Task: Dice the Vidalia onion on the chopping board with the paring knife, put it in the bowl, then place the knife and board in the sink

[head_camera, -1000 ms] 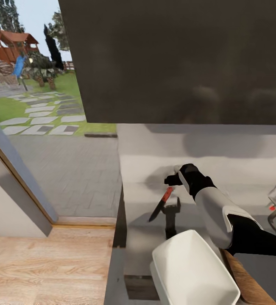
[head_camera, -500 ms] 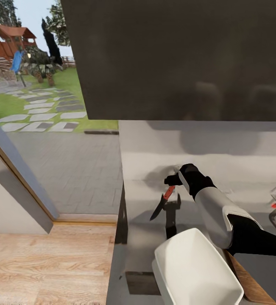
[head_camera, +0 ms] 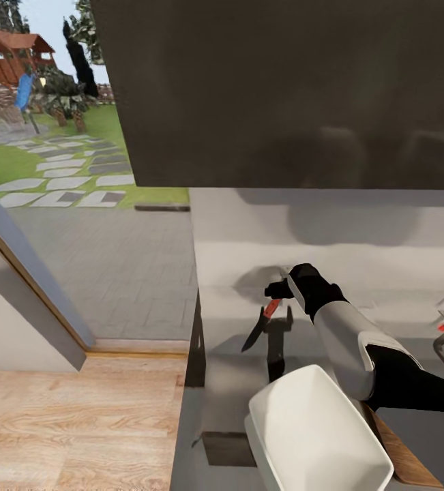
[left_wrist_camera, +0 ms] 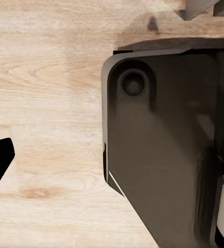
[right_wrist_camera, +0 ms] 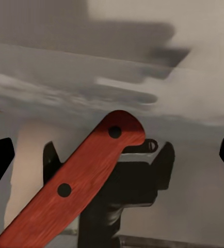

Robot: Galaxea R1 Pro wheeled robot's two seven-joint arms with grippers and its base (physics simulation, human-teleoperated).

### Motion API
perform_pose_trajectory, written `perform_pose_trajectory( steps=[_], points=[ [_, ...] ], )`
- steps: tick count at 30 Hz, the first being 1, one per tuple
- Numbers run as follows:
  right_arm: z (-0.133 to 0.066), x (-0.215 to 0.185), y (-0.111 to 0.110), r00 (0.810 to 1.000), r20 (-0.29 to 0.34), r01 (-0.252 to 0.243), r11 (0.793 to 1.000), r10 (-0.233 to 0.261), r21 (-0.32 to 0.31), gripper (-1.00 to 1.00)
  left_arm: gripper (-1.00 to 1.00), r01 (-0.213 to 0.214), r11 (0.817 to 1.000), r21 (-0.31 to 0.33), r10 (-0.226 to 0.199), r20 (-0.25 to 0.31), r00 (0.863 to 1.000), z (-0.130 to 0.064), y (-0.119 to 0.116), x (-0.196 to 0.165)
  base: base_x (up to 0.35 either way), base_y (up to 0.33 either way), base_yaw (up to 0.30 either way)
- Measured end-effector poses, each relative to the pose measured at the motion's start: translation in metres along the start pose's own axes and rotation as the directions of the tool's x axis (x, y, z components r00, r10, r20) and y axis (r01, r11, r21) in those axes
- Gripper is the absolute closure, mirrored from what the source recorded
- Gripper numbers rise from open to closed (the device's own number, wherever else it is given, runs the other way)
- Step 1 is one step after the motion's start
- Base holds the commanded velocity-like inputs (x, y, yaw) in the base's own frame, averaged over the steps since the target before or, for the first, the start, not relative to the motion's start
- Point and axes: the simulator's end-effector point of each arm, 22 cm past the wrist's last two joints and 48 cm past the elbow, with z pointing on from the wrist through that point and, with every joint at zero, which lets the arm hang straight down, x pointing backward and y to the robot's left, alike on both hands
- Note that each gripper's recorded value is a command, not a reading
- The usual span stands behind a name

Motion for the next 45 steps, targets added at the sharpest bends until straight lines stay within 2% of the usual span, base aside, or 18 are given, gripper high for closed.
perform_pose_trajectory(
  steps=[19, 45],
  points=[
    [0.017, 0.014, 0.0, 1.0, -0.03, 0.0, 1.0, 0.0, -0.001, -1.0, -1.0, -0.001, 1.0, 0.002, 0.001, -0.03, 1.0, -0.001, -0.001, 0.011, 0.0, 0.0, 0.0],
    [0.026, 0.021, 0.001, 0.999, -0.045, -0.01, 1.0, 0.009, -0.009, -1.0, -1.0, -0.001, 1.0, 0.002, 0.001, -0.046, 0.999, -0.002, -0.001, 0.018, -0.001, 0.0, 0.0]
  ],
)
